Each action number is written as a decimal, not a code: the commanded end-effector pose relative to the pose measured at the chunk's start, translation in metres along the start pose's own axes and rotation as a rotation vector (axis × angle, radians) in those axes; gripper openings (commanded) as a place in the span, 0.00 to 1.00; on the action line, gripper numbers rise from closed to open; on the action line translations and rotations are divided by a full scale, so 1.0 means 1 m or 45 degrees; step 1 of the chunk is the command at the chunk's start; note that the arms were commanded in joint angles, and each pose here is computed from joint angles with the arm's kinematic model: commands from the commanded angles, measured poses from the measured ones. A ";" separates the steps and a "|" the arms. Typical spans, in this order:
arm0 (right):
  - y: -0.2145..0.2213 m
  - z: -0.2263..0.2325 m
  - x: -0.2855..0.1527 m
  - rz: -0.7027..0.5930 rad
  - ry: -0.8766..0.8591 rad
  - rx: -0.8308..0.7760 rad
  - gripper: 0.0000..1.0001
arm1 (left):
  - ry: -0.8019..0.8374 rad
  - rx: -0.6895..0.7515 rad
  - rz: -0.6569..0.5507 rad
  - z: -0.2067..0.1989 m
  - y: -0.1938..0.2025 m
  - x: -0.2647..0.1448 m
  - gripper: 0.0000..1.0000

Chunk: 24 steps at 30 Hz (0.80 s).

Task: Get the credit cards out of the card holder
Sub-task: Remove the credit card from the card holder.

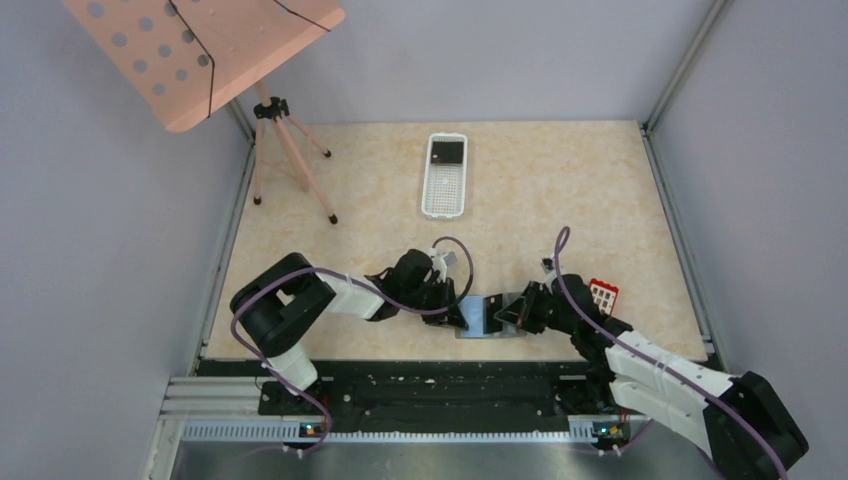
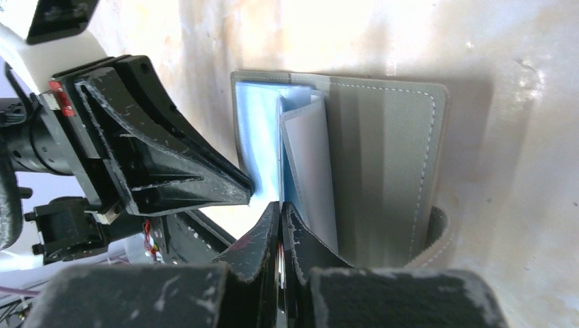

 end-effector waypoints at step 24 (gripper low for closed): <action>0.006 0.107 -0.080 0.141 -0.515 -0.466 0.00 | 0.100 0.439 -0.195 -0.110 -0.075 -0.093 0.30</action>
Point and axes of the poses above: each gripper's point midway between its finger pads, its own x axis out along the fingers, its own z axis along the line the jaws close on, y = z × x, the point moved 2 cm from there along -x, back along the fingers, and after that the axes turned 6 degrees about x, right-handed, at the moved point
